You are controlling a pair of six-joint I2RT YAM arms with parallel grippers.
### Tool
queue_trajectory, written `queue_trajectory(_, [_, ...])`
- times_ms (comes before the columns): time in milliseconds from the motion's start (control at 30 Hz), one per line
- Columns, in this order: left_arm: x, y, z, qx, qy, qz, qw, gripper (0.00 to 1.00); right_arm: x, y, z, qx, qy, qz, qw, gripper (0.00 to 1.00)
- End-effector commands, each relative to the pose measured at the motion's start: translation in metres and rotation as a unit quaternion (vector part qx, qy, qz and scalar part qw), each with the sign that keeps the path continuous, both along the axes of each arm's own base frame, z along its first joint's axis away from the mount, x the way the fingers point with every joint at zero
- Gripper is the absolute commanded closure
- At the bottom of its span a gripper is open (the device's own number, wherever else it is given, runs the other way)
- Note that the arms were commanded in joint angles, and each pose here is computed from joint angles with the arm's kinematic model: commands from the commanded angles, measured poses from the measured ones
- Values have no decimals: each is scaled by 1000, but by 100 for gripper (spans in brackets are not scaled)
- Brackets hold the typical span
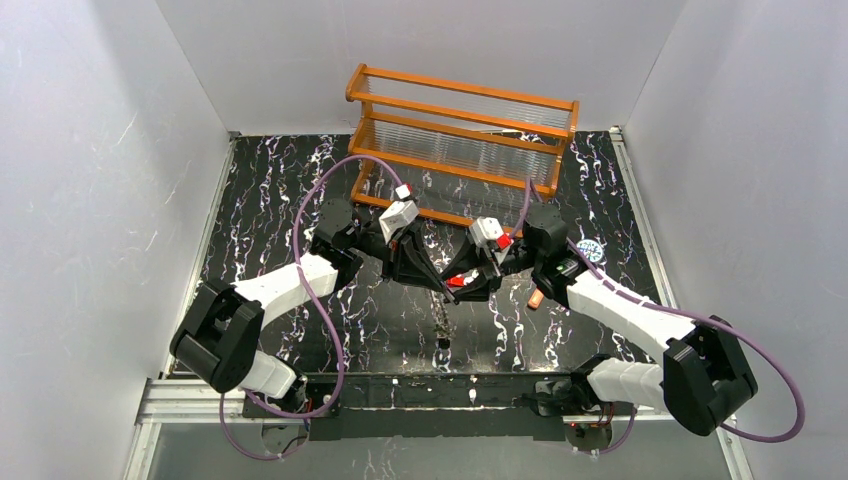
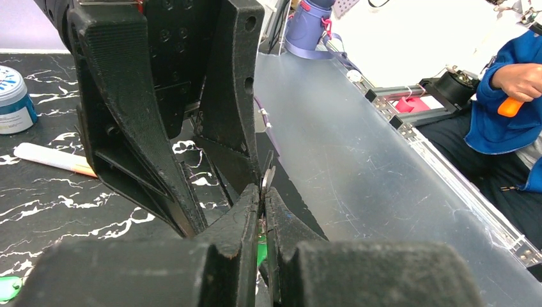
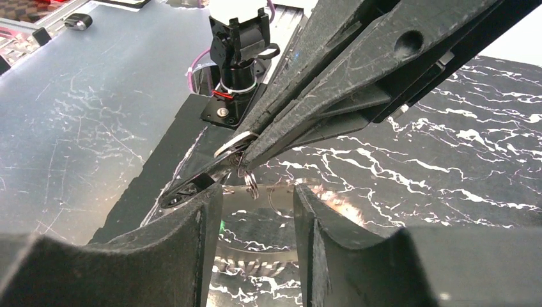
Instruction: Remove the keys from the keyring
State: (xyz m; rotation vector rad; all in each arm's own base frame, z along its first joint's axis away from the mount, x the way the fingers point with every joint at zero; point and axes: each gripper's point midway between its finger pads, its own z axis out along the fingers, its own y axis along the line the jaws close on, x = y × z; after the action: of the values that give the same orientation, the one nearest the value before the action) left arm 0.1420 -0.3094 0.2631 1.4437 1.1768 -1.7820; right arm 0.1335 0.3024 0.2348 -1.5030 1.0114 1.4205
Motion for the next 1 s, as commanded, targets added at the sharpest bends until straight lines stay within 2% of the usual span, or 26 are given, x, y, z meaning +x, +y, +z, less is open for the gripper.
queue_trajectory(0, [-4,0,17,-29,-46,-4,999,100,-1,5,20,20,-28,17,999,50])
queue_trajectory(133, [-5,1,18,-31,-48,-4,998,100,0,6,20,17,-23,15,999,61])
queue_trajectory(300, [-10,5,21,-38,-58,-2,998,100,5,7,12,1,-9,4,1000,88])
queue_trajectory(367, [-13,7,22,-40,-63,-2,997,100,6,7,8,-6,-4,0,1000,95])
queue_trajectory(467, [-18,10,23,-43,-69,-4,997,100,8,6,5,-9,-1,-8,1000,99])
queue_trajectory(967, [-19,30,13,-60,-109,25,992,100,13,-4,12,-12,0,-28,1000,99])
